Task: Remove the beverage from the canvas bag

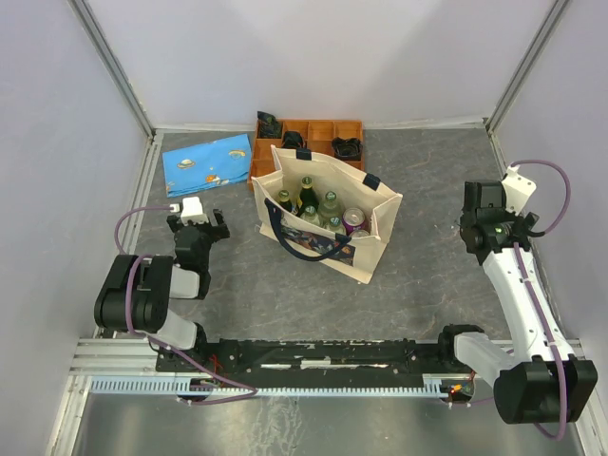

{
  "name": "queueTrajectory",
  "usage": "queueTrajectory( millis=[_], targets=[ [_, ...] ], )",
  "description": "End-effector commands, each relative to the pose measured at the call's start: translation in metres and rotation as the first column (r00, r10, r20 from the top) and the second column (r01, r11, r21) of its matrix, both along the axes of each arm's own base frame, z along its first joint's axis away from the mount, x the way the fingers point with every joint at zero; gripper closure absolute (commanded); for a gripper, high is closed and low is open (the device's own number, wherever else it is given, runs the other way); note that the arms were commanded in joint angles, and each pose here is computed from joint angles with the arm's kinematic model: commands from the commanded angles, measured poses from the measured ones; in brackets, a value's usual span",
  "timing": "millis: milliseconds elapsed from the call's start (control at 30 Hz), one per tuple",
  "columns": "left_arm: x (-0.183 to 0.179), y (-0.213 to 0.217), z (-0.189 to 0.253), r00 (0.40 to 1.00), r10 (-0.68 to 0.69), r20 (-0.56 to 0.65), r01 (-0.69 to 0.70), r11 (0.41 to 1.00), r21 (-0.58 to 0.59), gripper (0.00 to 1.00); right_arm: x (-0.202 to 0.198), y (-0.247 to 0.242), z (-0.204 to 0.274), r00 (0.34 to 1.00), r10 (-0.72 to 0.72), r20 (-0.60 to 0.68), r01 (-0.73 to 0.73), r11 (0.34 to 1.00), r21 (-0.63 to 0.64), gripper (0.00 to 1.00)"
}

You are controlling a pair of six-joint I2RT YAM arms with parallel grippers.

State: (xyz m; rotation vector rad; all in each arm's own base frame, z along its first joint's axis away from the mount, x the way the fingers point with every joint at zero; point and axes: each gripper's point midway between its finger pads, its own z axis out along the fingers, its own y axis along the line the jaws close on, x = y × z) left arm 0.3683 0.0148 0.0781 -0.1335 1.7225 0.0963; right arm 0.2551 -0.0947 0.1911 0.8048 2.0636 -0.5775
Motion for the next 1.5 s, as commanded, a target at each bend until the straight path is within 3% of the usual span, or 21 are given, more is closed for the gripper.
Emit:
queueTrajectory(
  millis=[0,367,600,833,1133,1233,1467],
  targets=[
    [0.005,0.004,0.014,0.998,0.02,0.06,-0.021,1.0,0.006,0.01,0.004,-0.005,0.023,0.997,-0.034,0.072,0.035,0.999,-0.017,0.01],
    [0.005,0.004,0.014,0.998,0.021,0.061,-0.021,1.0,0.006,0.01,0.004,-0.004,0.025,0.996,-0.038,0.083,0.038,0.999,-0.009,0.01],
    [0.004,0.002,0.017,0.998,0.009,0.07,-0.01,1.0,0.008,0.01,0.013,0.007,0.054,0.981,0.009,0.194,-0.018,0.999,0.042,0.01],
    [0.022,0.0,0.037,1.0,-0.003,-0.008,0.003,1.0,0.015,0.01,0.001,0.006,0.084,0.94,0.07,0.334,-0.068,0.998,-0.018,0.01],
    [0.018,-0.013,0.127,0.981,-0.057,0.183,0.063,0.998,-0.024,0.01,-0.002,0.022,0.11,0.9,0.209,0.382,-0.207,0.977,-0.045,0.01],
    [0.016,-0.017,0.158,0.969,-0.048,0.244,0.074,0.992,-0.102,0.01,0.001,0.028,0.125,0.882,0.247,0.401,-0.248,0.967,-0.049,0.01],
    [0.022,-0.076,0.206,0.942,-0.277,0.188,0.313,0.928,-0.202,0.01,0.009,0.044,0.164,0.834,0.323,0.448,-0.34,0.939,-0.044,0.01]
  ],
)
